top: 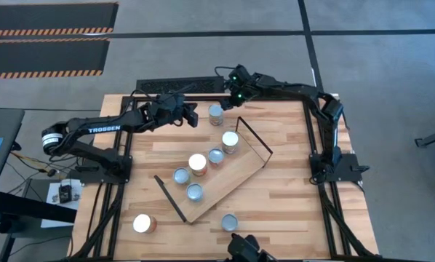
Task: Pick and place cans onto a shelf
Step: Put the canned peaches on the shelf aligned with the other canned peaches
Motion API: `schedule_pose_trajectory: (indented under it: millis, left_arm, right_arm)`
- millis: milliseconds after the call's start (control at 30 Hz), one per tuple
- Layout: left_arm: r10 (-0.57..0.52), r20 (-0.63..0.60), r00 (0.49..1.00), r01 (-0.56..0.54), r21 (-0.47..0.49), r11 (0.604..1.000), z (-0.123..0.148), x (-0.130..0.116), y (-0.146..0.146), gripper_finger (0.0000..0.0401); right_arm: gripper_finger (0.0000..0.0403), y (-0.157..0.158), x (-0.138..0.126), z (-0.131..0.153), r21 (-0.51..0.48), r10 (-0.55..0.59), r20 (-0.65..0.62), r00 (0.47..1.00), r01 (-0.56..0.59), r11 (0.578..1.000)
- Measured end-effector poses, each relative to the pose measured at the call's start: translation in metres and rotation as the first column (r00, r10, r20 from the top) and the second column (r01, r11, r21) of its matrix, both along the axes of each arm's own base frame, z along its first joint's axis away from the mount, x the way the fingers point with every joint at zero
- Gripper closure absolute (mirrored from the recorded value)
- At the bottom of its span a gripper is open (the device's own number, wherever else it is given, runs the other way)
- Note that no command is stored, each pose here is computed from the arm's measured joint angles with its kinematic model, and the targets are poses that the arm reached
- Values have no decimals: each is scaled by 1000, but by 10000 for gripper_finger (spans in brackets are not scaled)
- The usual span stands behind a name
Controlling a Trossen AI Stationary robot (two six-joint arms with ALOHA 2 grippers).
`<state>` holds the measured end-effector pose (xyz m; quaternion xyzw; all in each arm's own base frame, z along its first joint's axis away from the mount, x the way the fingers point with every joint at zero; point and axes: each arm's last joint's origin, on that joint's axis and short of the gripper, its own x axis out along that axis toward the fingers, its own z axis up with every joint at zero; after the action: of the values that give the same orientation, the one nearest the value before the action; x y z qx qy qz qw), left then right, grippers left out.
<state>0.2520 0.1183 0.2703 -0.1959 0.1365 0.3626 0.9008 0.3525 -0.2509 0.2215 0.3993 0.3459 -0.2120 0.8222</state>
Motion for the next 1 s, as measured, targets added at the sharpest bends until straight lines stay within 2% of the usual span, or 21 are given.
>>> schedule_pose_trajectory:
  millis: [167,267,467,600,800,1000]
  left_arm:
    - [0,0,1000,0,0,1000,0,0,0,392]
    - [0,0,1000,0,0,1000,0,0,0,392]
    - [1,0,1000,-1,0,1000,0,0,0,392]
    - [3,3,1000,-3,-2,1000,0,0,0,392]
    - [4,3,1000,-4,-3,1000,0,0,0,392]
    - [5,3,1000,-5,-3,1000,0,0,0,392]
  right_arm:
    - [262,-2,2,-4,-12,-4,-6,1000,4,1000]
    - [267,-2,3,-15,29,6,-20,1000,-6,1000]
    - [280,0,9,-17,0,14,-17,1000,-14,1000]
    - [313,0,9,-17,-15,26,-15,1000,-26,1000]
    - [386,0,9,-16,-37,43,-18,999,-44,998]
    - [396,-3,5,-18,-29,44,-34,998,-45,999]
